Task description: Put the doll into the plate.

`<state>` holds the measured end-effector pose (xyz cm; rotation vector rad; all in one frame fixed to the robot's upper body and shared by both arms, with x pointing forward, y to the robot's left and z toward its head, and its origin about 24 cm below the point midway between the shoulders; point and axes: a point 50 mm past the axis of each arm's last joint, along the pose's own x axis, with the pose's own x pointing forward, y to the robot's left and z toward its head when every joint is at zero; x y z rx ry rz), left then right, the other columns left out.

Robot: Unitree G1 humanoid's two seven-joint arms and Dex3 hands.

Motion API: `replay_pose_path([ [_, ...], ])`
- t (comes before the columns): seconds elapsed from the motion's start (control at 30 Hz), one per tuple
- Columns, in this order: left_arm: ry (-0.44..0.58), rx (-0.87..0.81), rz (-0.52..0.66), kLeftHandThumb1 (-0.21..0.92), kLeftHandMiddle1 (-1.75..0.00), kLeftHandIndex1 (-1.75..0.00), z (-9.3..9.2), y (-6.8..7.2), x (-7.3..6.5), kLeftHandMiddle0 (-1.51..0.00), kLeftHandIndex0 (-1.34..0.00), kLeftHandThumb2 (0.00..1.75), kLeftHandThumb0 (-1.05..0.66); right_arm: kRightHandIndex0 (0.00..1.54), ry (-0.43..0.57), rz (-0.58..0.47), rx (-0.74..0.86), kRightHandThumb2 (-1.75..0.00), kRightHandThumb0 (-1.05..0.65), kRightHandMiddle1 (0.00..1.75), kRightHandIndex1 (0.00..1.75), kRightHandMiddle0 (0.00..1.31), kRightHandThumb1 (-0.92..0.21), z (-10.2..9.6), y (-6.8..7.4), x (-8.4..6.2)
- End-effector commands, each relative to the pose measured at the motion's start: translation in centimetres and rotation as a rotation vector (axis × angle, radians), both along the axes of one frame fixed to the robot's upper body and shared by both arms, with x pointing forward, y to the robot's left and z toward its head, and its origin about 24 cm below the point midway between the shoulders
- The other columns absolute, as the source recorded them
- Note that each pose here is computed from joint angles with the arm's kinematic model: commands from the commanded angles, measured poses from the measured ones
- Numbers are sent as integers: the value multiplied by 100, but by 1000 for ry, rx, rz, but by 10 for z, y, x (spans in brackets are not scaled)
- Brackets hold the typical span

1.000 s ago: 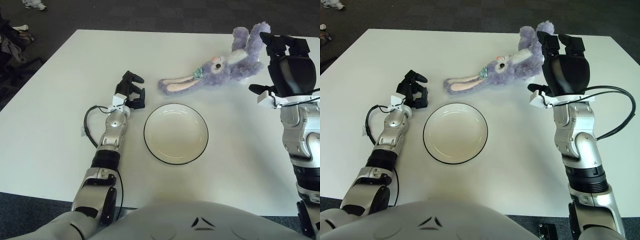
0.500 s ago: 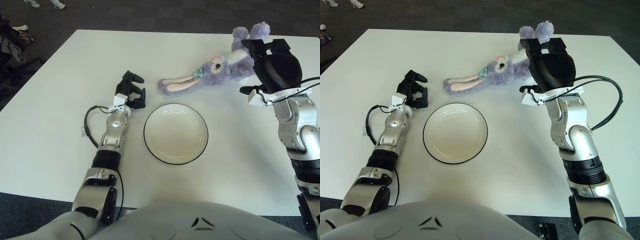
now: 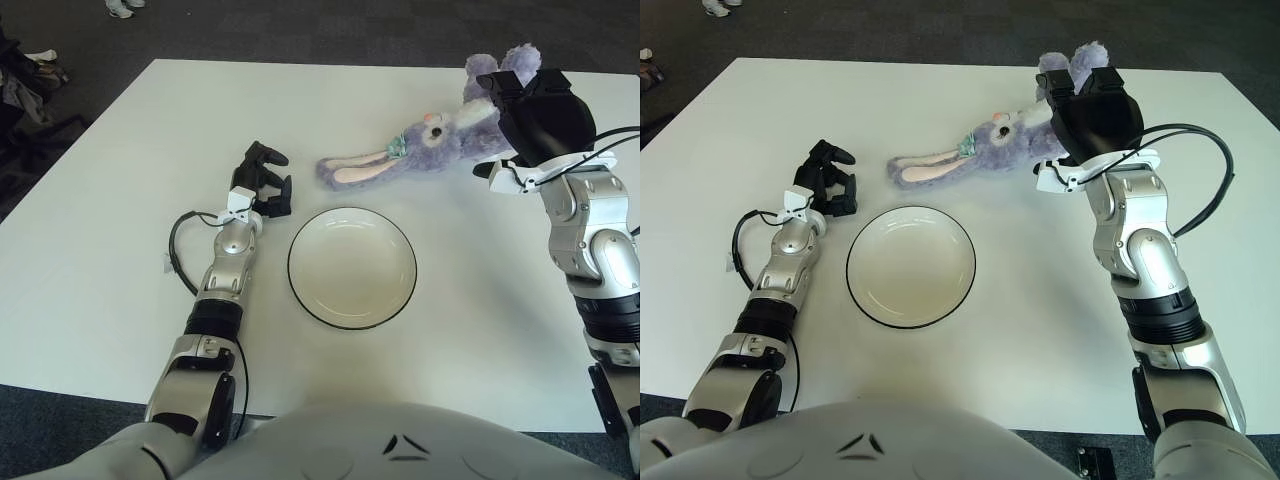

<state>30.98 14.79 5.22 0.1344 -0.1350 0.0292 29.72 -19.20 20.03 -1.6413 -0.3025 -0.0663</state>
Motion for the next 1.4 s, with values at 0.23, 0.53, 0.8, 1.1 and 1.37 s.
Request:
replay_pose_path([
  [0.23, 109, -7, 17, 31, -175, -163, -29, -1, -13, -65, -43, 131, -1, 9, 51, 26, 11, -80, -79, 50, 168, 0, -35, 3, 4, 20],
  [0.53, 109, -5, 17, 34, -175, -172, -29, -1, -13, -51, -46, 129, -1, 0, 103, -10, -26, -88, -74, 39, 133, 0, -29, 3, 5, 27],
  [0.8, 107, -13, 22, 34, -175, -174, -29, -2, -14, -48, -47, 130, -1, 0, 134, -3, -45, -87, -75, 44, 154, 0, -27, 0, 6, 36],
  [1.1, 107, -17, 29, 33, -175, -175, -30, -2, -14, -49, -47, 131, -1, 0, 171, -22, -96, -81, -88, 53, 169, 0, -35, -2, 4, 48],
  [1.37, 108, -27, 27, 33, -175, -175, -30, -1, -14, -49, -48, 131, -1, 6, 190, -10, -81, -72, -95, 63, 174, 0, -41, -3, 7, 52],
])
